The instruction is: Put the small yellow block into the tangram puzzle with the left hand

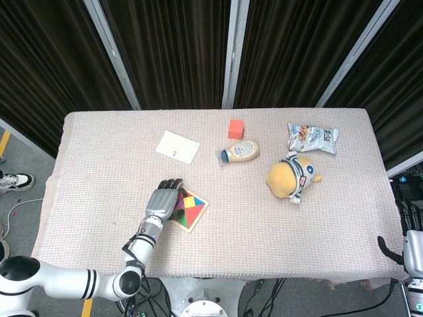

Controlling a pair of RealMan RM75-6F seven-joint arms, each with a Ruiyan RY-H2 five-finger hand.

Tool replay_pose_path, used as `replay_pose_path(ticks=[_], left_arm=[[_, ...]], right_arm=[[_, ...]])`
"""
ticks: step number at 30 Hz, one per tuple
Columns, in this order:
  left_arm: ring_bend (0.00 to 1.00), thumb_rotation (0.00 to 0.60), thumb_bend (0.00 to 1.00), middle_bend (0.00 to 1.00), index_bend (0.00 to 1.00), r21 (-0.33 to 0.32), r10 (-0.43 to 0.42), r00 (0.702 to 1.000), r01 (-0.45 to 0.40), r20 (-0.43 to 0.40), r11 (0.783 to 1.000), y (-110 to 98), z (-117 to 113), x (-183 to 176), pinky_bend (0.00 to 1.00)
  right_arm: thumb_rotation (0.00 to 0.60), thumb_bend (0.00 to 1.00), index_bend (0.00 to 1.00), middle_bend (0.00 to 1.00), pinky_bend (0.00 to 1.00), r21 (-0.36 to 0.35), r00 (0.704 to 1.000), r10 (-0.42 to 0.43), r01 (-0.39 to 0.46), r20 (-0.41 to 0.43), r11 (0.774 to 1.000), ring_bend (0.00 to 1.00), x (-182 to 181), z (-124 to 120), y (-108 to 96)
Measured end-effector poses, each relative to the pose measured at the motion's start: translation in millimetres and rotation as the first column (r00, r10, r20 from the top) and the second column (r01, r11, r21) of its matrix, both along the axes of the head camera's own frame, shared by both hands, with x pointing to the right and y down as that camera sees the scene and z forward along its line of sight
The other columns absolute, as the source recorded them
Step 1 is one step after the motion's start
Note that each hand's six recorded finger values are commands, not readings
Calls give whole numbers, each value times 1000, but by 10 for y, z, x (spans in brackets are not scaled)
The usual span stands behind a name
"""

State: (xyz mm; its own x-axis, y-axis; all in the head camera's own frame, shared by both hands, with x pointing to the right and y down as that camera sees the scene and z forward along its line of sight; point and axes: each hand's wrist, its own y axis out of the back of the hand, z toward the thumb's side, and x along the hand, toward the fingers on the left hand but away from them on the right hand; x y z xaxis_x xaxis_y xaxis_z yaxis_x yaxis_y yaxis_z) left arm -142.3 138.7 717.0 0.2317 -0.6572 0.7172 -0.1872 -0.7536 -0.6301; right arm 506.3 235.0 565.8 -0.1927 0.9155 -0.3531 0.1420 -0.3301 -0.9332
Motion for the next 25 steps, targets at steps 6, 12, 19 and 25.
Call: replay_pose_path(ticks=[6, 12, 19, 25], left_arm=[[0, 600, 375, 45, 308, 34, -23, 1000, 23, -4, 999, -75, -80, -51, 0], [0, 600, 371, 45, 271, 64, -44, 999, 45, -6, 997, -99, -183, -180, 0], [0, 600, 179, 45, 205, 269, -75, 997, 75, -11, 960, -215, -442, -618, 0], [0, 600, 75, 64, 185, 485, -45, 999, 34, 11, 874, -22, -684, -1442, 0]], right_arm=[[600, 214, 0, 0, 0, 4, 1000, 1, -1, 0, 1000, 0, 10, -12, 1], [600, 214, 0, 0, 0, 9, 1000, 1, -1, 3, 1000, 0, 3, -21, 7], [600, 214, 0, 0, 0, 31, 1000, 9, -9, 3, 999, 0, 29, -81, 31], [600, 211, 0, 0, 0, 38, 1000, 10, -11, 10, 999, 0, 21, -27, 118]])
